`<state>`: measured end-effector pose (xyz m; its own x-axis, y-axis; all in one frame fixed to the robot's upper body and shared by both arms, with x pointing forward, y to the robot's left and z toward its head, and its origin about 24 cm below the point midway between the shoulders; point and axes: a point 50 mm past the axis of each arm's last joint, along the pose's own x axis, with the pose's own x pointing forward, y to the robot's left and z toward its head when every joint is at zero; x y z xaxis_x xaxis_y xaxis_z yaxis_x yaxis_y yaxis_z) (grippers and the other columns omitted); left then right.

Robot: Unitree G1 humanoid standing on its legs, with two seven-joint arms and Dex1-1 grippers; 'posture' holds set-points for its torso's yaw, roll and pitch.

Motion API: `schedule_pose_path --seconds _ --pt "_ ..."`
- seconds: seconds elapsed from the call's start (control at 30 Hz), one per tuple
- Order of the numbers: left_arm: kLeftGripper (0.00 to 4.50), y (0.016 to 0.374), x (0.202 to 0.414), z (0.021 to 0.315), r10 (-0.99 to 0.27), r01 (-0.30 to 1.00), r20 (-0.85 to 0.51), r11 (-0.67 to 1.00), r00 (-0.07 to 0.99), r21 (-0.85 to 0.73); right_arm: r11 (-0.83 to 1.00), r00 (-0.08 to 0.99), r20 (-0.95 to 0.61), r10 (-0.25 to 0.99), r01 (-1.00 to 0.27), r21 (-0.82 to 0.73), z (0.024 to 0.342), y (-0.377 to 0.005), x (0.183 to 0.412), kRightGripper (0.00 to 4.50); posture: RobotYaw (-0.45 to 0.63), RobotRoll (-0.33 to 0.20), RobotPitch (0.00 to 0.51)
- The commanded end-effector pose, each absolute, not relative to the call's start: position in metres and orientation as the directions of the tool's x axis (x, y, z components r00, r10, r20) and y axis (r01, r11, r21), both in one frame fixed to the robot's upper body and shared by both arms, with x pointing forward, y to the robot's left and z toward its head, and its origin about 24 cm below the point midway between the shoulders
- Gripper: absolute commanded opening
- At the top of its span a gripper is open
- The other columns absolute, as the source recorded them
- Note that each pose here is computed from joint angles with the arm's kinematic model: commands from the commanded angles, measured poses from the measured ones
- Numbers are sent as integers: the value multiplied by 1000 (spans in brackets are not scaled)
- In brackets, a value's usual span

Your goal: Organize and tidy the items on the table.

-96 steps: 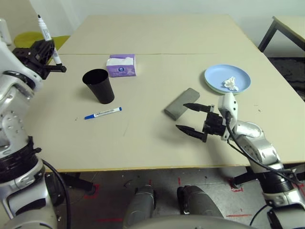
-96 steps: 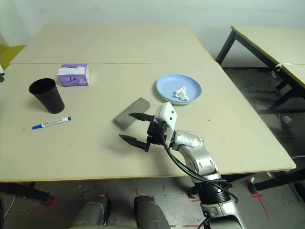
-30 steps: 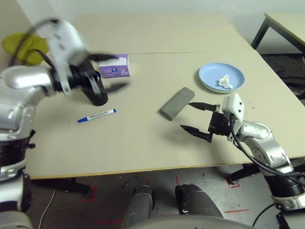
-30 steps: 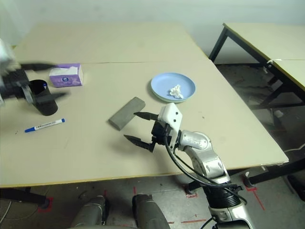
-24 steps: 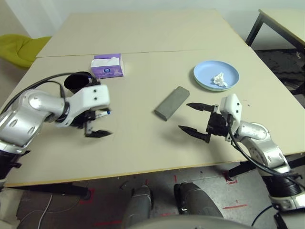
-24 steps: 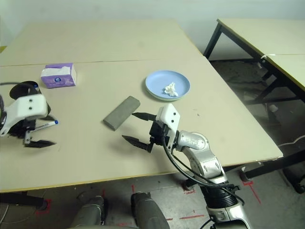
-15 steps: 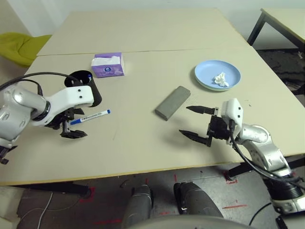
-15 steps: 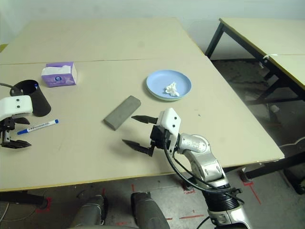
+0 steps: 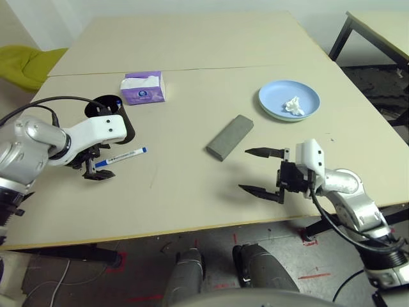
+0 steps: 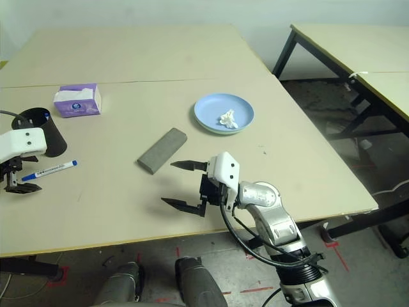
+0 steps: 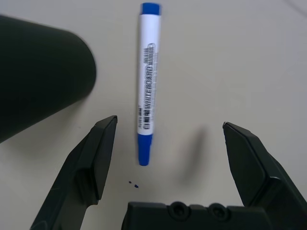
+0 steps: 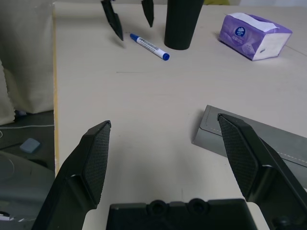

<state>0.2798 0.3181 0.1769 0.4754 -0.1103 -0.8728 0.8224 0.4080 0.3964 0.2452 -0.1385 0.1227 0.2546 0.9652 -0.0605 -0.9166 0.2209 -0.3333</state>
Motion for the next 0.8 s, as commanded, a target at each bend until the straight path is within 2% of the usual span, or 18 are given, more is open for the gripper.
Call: schedule_pose_path --seconds 0.03,0.27,0.8 --pt "4479 322 284 165 -85 814 -880 431 468 391 216 253 -74 964 -918 -331 123 -139 242 4500 -167 0 113" --pt "4479 319 291 158 -88 813 -884 444 459 378 227 268 -82 960 -915 -334 126 -139 242 4500 -177 0 110" --pt "4479 314 292 154 -124 828 -904 467 409 311 244 286 -77 955 -907 -344 132 -138 244 4500 -193 0 100"
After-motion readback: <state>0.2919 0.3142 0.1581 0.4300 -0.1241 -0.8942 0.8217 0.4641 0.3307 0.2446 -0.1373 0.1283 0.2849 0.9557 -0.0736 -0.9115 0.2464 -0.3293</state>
